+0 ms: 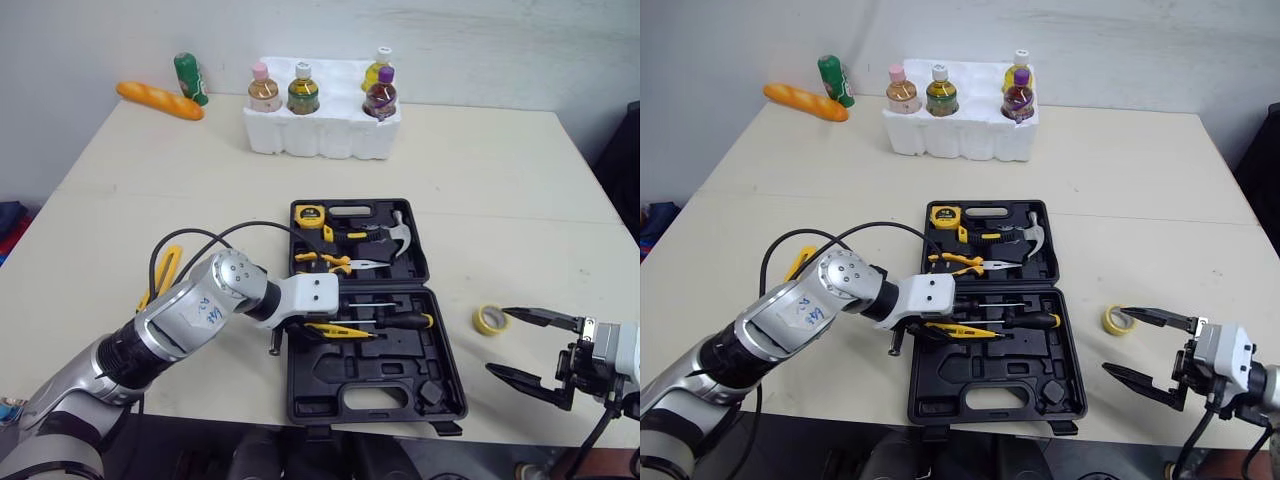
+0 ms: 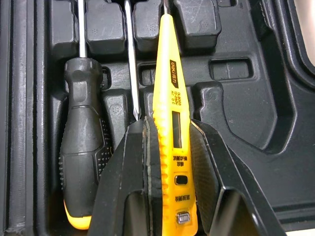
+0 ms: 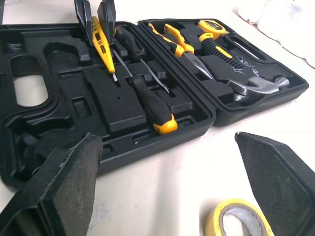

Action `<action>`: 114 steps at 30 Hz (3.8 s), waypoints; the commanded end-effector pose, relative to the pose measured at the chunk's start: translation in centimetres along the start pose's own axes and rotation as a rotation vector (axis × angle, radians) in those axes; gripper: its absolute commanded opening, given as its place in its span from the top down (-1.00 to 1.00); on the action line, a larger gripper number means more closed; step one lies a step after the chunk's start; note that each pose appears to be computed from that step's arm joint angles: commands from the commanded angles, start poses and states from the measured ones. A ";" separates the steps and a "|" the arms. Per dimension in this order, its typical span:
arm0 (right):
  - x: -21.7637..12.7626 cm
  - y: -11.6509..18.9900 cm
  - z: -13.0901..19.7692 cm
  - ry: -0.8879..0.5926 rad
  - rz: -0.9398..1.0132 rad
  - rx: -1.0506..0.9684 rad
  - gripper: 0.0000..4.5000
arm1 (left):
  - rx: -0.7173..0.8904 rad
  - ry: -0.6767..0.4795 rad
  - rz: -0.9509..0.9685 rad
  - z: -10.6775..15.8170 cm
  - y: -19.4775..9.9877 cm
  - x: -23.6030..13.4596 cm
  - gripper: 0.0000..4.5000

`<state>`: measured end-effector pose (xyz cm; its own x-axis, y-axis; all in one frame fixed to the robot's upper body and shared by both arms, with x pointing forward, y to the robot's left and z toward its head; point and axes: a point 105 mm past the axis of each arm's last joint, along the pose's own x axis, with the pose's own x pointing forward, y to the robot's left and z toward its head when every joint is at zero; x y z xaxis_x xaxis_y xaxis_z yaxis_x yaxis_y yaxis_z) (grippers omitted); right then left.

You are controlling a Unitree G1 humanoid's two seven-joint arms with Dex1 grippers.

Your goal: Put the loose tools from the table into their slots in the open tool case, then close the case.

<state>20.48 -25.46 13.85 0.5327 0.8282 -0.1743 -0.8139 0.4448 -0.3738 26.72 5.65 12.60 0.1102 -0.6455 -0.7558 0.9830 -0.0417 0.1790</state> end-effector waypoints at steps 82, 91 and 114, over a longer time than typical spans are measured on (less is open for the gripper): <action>2.5 0.6 1.3 -0.033 0.013 0.014 -1.00 | 0.051 -0.452 0.071 -2.1 -0.2 1.1 0.99; 2.3 0.4 1.0 -0.028 0.011 0.013 -1.00 | -0.008 -0.374 0.070 -3.6 -0.3 2.3 0.99; 2.0 0.3 0.8 -0.023 -0.017 0.017 -1.00 | -0.141 -0.227 0.069 -7.1 -1.0 3.6 0.99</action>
<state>21.13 -23.38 13.52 0.5364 0.8283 -0.1618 -0.8200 0.4661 -0.3323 27.36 6.48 8.95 0.1474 -0.8719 -0.4670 0.9738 0.0452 0.2231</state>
